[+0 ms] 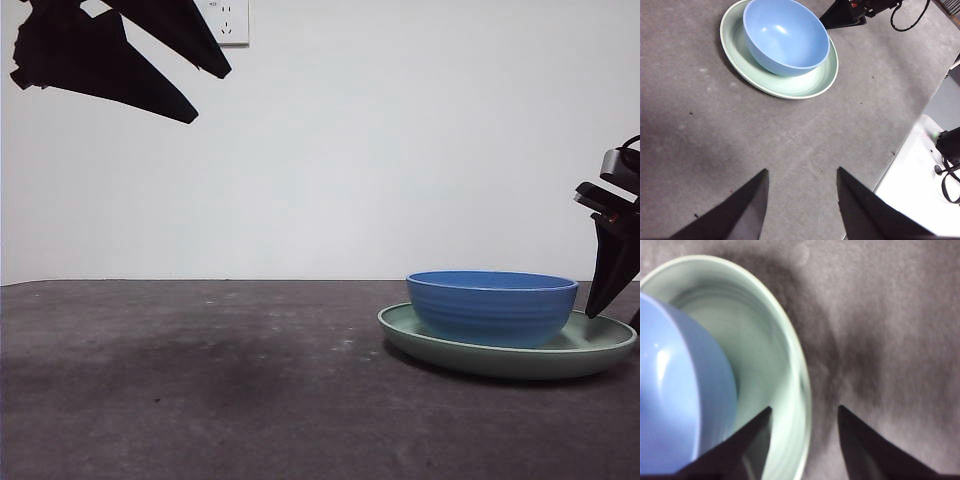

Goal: Pick up the blue bowl, put it on the green plate, put it on desk

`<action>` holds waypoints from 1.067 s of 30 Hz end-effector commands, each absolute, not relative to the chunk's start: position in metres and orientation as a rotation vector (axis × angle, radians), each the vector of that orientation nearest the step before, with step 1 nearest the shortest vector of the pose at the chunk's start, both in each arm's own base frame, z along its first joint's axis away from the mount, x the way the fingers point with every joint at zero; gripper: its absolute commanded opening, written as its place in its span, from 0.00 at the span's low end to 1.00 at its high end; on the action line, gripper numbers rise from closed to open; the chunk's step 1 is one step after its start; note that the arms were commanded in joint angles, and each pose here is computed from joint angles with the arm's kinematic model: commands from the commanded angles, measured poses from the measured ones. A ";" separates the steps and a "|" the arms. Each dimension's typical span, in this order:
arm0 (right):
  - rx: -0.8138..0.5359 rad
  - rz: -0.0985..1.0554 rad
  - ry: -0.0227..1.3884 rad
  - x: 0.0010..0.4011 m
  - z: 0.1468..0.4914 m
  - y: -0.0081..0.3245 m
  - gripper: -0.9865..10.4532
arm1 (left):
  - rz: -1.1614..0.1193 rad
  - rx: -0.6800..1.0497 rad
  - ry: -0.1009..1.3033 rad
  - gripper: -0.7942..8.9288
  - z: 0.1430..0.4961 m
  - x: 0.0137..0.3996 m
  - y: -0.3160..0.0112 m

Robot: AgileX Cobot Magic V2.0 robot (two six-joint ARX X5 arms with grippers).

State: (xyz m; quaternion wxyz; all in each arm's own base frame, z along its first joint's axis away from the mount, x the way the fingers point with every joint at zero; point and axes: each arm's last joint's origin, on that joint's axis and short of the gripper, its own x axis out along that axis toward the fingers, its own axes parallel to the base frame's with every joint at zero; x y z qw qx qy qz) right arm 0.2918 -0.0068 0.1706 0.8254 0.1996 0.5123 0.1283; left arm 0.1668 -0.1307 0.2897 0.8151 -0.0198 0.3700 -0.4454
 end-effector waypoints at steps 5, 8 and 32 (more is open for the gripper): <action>0.423 0.287 1.089 0.299 0.165 -0.007 0.21 | -0.965 -0.040 0.780 0.31 0.292 0.167 -0.133; 0.426 0.285 1.105 0.300 0.161 -0.007 0.21 | -0.965 -0.041 0.781 0.31 0.292 0.167 -0.133; 0.493 0.328 0.936 0.296 0.199 -0.006 0.09 | -0.965 -0.041 0.782 0.31 0.292 0.167 -0.133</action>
